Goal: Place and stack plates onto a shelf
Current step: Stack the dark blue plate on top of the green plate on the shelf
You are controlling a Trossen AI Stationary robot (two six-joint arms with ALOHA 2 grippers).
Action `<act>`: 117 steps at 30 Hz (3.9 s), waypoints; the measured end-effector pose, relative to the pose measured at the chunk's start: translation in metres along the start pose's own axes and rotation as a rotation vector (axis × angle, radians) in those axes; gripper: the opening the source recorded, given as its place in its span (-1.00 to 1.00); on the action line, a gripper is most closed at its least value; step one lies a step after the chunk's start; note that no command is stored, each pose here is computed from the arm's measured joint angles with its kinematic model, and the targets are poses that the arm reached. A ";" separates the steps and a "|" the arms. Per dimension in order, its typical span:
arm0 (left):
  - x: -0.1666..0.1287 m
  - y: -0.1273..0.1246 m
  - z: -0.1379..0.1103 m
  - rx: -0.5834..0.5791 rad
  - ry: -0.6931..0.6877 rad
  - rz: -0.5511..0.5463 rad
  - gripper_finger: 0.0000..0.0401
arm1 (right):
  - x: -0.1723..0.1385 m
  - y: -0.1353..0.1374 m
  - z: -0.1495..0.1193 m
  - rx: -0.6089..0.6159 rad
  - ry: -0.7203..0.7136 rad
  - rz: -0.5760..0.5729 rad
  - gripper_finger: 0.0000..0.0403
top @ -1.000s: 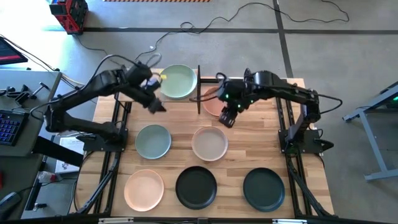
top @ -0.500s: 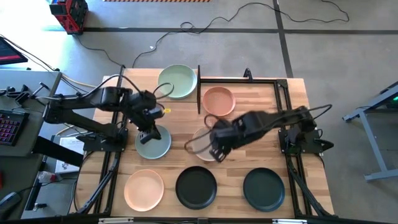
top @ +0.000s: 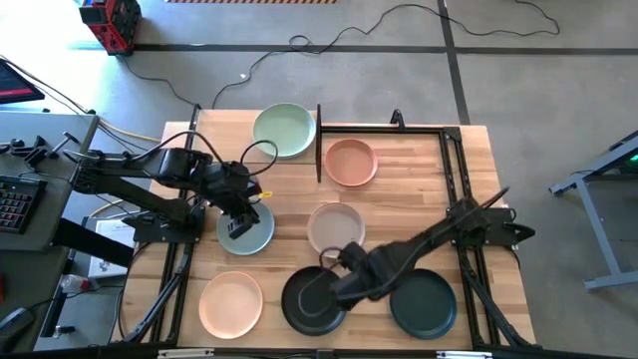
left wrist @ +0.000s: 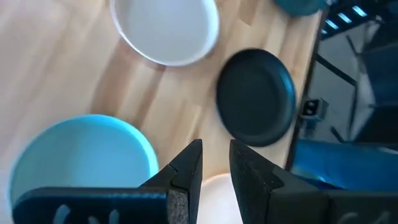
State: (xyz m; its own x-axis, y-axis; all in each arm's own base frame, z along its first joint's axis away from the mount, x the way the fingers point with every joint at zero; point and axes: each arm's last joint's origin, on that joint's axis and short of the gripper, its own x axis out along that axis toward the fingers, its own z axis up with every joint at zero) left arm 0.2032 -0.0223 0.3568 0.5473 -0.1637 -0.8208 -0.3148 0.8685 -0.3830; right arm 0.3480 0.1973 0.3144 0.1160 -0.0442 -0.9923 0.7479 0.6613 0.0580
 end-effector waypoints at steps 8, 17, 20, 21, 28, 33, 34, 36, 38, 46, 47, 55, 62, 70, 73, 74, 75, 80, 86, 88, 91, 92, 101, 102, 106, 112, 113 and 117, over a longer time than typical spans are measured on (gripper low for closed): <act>0.009 0.004 0.007 0.026 -0.048 0.127 -0.66 | 0.023 0.018 -0.039 0.060 0.077 -0.052 -0.35; 0.028 0.002 0.013 0.039 0.011 0.158 -0.66 | 0.041 0.029 -0.087 0.219 0.112 -0.107 -0.35; 0.034 0.002 0.014 0.037 0.028 0.168 -0.66 | 0.046 0.031 -0.100 0.257 0.101 -0.125 -0.35; 0.036 0.002 0.015 0.037 0.033 0.170 -0.66 | 0.047 0.032 -0.104 0.264 0.098 -0.133 -0.35; 0.042 0.002 0.016 0.036 0.050 0.180 -0.66 | 0.072 0.038 -0.123 0.238 0.125 -0.207 -0.35; 0.042 0.002 0.016 0.037 0.050 0.180 -0.66 | 0.093 0.042 -0.129 0.228 0.132 -0.260 -0.35; 0.042 0.002 0.016 0.037 0.050 0.180 -0.66 | 0.098 0.043 -0.130 0.226 0.133 -0.272 -0.35; 0.042 0.002 0.016 0.037 0.050 0.180 -0.66 | 0.107 0.045 -0.131 0.227 0.143 -0.296 -0.35; 0.042 0.002 0.016 0.037 0.050 0.180 -0.66 | 0.115 0.046 -0.133 0.225 0.143 -0.315 -0.35; 0.042 0.002 0.016 0.038 0.050 0.179 -0.66 | 0.139 0.049 -0.137 0.235 0.183 -0.383 -0.35; 0.042 0.002 0.016 0.038 0.050 0.180 -0.66 | 0.141 0.049 -0.137 0.235 0.187 -0.386 -0.35; 0.042 0.002 0.016 0.038 0.050 0.179 -0.66 | 0.139 0.049 -0.138 0.237 0.212 -0.388 -0.35; 0.042 0.002 0.016 0.038 0.050 0.180 -0.66 | 0.130 0.048 -0.137 0.236 0.216 -0.367 -0.35; 0.042 0.002 0.016 0.038 0.050 0.180 -0.66 | 0.128 0.048 -0.135 0.231 0.188 -0.355 -0.35; 0.042 0.002 0.016 0.047 0.050 0.179 -0.66 | 0.132 0.045 -0.136 0.232 0.185 -0.377 -0.35; 0.042 0.002 0.016 0.060 0.051 0.179 -0.66 | 0.135 0.043 -0.136 0.231 0.202 -0.394 -0.35; 0.042 0.002 0.016 0.072 0.053 0.179 -0.66 | 0.139 0.041 -0.137 0.220 0.221 -0.411 -0.35; 0.042 0.002 0.016 0.081 0.053 0.178 -0.66 | 0.142 0.035 -0.139 0.174 0.281 -0.446 -0.35; 0.042 0.002 0.016 0.082 0.053 0.178 -0.66 | 0.143 0.035 -0.137 0.162 0.228 -0.437 -0.35; 0.042 0.002 0.016 0.083 0.053 0.178 -0.66 | 0.144 0.035 -0.136 0.151 0.214 -0.436 -0.35; 0.042 0.002 0.016 0.083 0.053 0.178 -0.66 | 0.151 0.036 -0.137 0.126 0.217 -0.450 -0.35; 0.042 0.002 0.016 0.083 0.053 0.178 -0.66 | 0.153 0.036 -0.137 0.126 0.217 -0.454 -0.35; 0.042 0.002 0.016 0.080 0.052 0.178 -0.66 | 0.156 0.036 -0.137 0.139 0.209 -0.462 -0.51; 0.042 0.002 0.016 0.081 0.053 0.178 -0.66 | 0.157 0.036 -0.137 0.140 0.209 -0.464 -0.56; 0.042 0.002 0.016 0.081 0.053 0.178 -0.66 | 0.157 0.036 -0.137 0.142 0.216 -0.467 -0.79; 0.042 0.002 0.016 0.084 0.053 0.178 -0.66 | 0.158 0.036 -0.134 0.149 0.226 -0.468 -0.97; 0.042 0.002 0.016 0.084 0.053 0.178 -0.66 | 0.158 0.036 -0.133 0.151 0.227 -0.468 -0.98; 0.042 0.002 0.016 0.084 0.053 0.178 -0.66 | 0.151 0.036 -0.128 0.159 0.228 -0.449 -0.99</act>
State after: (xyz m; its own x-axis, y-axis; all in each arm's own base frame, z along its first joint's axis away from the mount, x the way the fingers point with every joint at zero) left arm 0.2379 -0.0199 0.3286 0.4465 -0.0263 -0.8944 -0.3363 0.9213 -0.1950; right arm 0.3094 0.3102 0.1526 -0.3705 -0.1210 -0.9209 0.7834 0.4919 -0.3799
